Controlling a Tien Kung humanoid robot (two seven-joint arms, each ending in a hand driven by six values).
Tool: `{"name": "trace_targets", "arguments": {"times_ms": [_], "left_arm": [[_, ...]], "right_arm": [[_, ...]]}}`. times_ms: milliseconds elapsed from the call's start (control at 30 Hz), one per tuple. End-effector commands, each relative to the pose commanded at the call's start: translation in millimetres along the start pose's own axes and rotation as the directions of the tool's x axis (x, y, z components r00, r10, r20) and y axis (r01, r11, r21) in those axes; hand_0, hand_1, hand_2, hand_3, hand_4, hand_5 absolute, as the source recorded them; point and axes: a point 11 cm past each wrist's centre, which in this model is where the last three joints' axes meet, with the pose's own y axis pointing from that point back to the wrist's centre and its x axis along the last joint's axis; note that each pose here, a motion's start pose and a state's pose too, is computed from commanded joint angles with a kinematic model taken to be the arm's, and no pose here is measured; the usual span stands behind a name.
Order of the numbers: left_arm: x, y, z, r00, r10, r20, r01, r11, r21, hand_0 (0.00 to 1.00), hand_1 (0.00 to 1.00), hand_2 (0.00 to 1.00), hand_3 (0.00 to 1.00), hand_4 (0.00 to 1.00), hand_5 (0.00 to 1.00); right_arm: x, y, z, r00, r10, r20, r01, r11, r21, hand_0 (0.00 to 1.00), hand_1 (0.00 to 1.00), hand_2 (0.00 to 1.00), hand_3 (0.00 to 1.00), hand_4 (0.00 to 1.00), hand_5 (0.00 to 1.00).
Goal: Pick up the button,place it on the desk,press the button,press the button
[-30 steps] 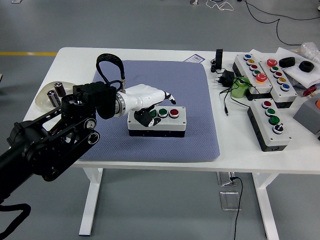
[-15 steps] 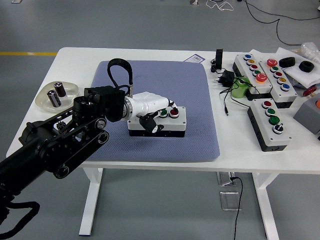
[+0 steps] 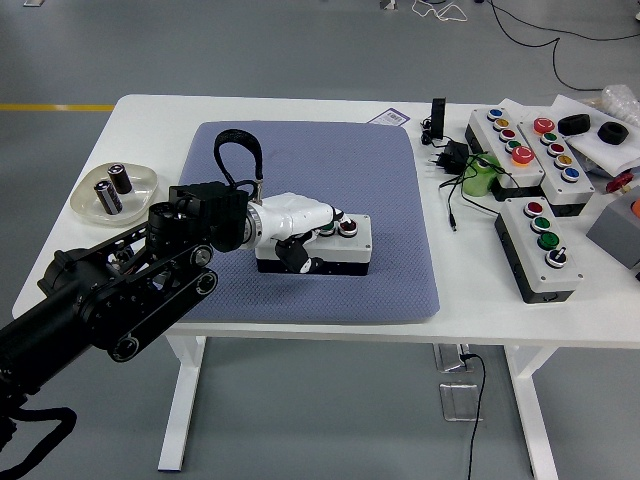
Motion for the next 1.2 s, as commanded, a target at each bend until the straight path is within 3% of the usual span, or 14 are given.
{"name": "trace_targets", "arguments": {"times_ms": [200, 367, 400, 467, 567, 600, 700, 767, 800, 833, 867, 967, 1000, 1200], "left_arm": [[20.4, 8.3, 0.7, 0.994, 0.095, -0.057, -0.097, 0.995, -0.022, 0.037, 0.023, 0.060, 0.864, 0.622, 0.002], [42.8, 18.6, -8.3, 0.967, 0.204, -0.152, -0.209, 0.978, -0.019, 0.037, 0.023, 0.060, 0.864, 0.622, 0.002], [46.3, 19.9, -12.6, 0.955, 0.231, -0.186, -0.237, 0.971, -0.012, 0.016, 0.059, 0.131, 0.883, 0.778, 0.379], [51.6, 21.7, -23.1, 0.921, 0.286, -0.263, -0.294, 0.956, 0.010, 0.016, 0.059, 0.131, 0.883, 0.778, 0.379], [55.3, 23.8, -41.4, 0.835, 0.371, -0.405, -0.380, 0.923, 0.062, 0.016, 0.059, 0.131, 0.883, 0.778, 0.379], [55.5, 24.7, -49.5, 0.792, 0.401, -0.460, -0.409, 0.908, 0.088, 0.187, 0.339, 0.380, 0.998, 0.856, 0.772], [59.6, 29.5, -67.9, 0.656, 0.481, -0.582, -0.484, 0.860, 0.165, 0.187, 0.339, 0.380, 0.998, 0.856, 0.772], [61.3, 34.5, -85.3, 0.541, 0.536, -0.648, -0.522, 0.818, 0.241, 0.187, 0.339, 0.380, 0.998, 0.856, 0.772], [61.5, 37.3, -93.4, 0.482, 0.559, -0.674, -0.535, 0.798, 0.279, 0.580, 0.701, 0.774, 0.998, 0.817, 0.905], [59.7, 39.2, -101.8, 0.438, 0.571, -0.695, -0.536, 0.786, 0.308, 0.580, 0.701, 0.774, 0.998, 0.817, 0.905], [56.1, 39.7, -109.6, 0.398, 0.568, -0.720, -0.527, 0.784, 0.328, 0.580, 0.701, 0.774, 0.998, 0.817, 0.905], [38.5, 38.8, -128.8, 0.294, 0.536, -0.792, -0.475, 0.801, 0.365, 0.580, 0.701, 0.774, 0.998, 0.817, 0.905], [33.9, 38.5, -132.3, 0.261, 0.524, -0.811, -0.463, 0.805, 0.371, 0.820, 0.865, 0.944, 0.998, 0.802, 0.979], [11.9, 35.0, -141.8, 0.049, 0.422, -0.905, -0.404, 0.837, 0.369, 0.862, 0.889, 0.966, 0.998, 0.791, 0.998]], "right_arm": [[-0.1, 0.0, 0, 1.000, 0.000, 0.000, 0.000, 1.000, 0.000, 0.650, 0.560, 0.587, 0.634, 0.249, 0.257], [-0.1, 0.0, 1, 1.000, 0.000, -0.002, 0.000, 1.000, -0.001, 0.650, 0.560, 0.587, 0.634, 0.249, 0.257], [-0.2, 0.0, 1, 1.000, -0.001, -0.002, 0.001, 1.000, -0.002, 0.649, 0.560, 0.586, 0.634, 0.248, 0.258], [-0.2, 0.0, 1, 1.000, -0.001, -0.003, 0.001, 1.000, -0.002, 0.649, 0.560, 0.586, 0.634, 0.248, 0.258], [-0.4, 0.0, 2, 1.000, -0.001, -0.002, 0.001, 1.000, -0.004, 0.649, 0.560, 0.586, 0.634, 0.248, 0.258], [-0.4, 0.0, 2, 1.000, -0.001, -0.003, 0.001, 1.000, -0.004, 0.651, 0.560, 0.586, 0.634, 0.248, 0.255], [-0.8, 0.1, 2, 1.000, -0.002, -0.002, 0.002, 1.000, -0.005, 0.651, 0.560, 0.586, 0.634, 0.248, 0.255], [-1.1, 0.1, 3, 1.000, -0.002, -0.002, 0.002, 1.000, -0.006, 0.651, 0.560, 0.586, 0.634, 0.248, 0.255], [-1.2, 0.1, 3, 1.000, -0.002, -0.002, 0.002, 1.000, -0.007, 0.651, 0.560, 0.586, 0.634, 0.247, 0.257], [-1.2, 0.1, 3, 1.000, -0.002, -0.002, 0.002, 1.000, -0.007, 0.651, 0.560, 0.586, 0.634, 0.247, 0.257], [-1.2, 0.1, 3, 1.000, -0.002, -0.002, 0.002, 1.000, -0.007, 0.651, 0.560, 0.586, 0.634, 0.247, 0.257], [-1.4, 0.2, 3, 1.000, -0.002, -0.002, 0.002, 1.000, -0.009, 0.651, 0.560, 0.586, 0.634, 0.247, 0.257], [-1.6, 0.2, 3, 1.000, -0.002, -0.002, 0.002, 1.000, -0.009, 0.650, 0.560, 0.586, 0.634, 0.248, 0.256], [-2.0, 0.2, 5, 1.000, -0.003, -0.005, 0.003, 1.000, -0.012, 0.650, 0.560, 0.586, 0.634, 0.247, 0.255]]}}
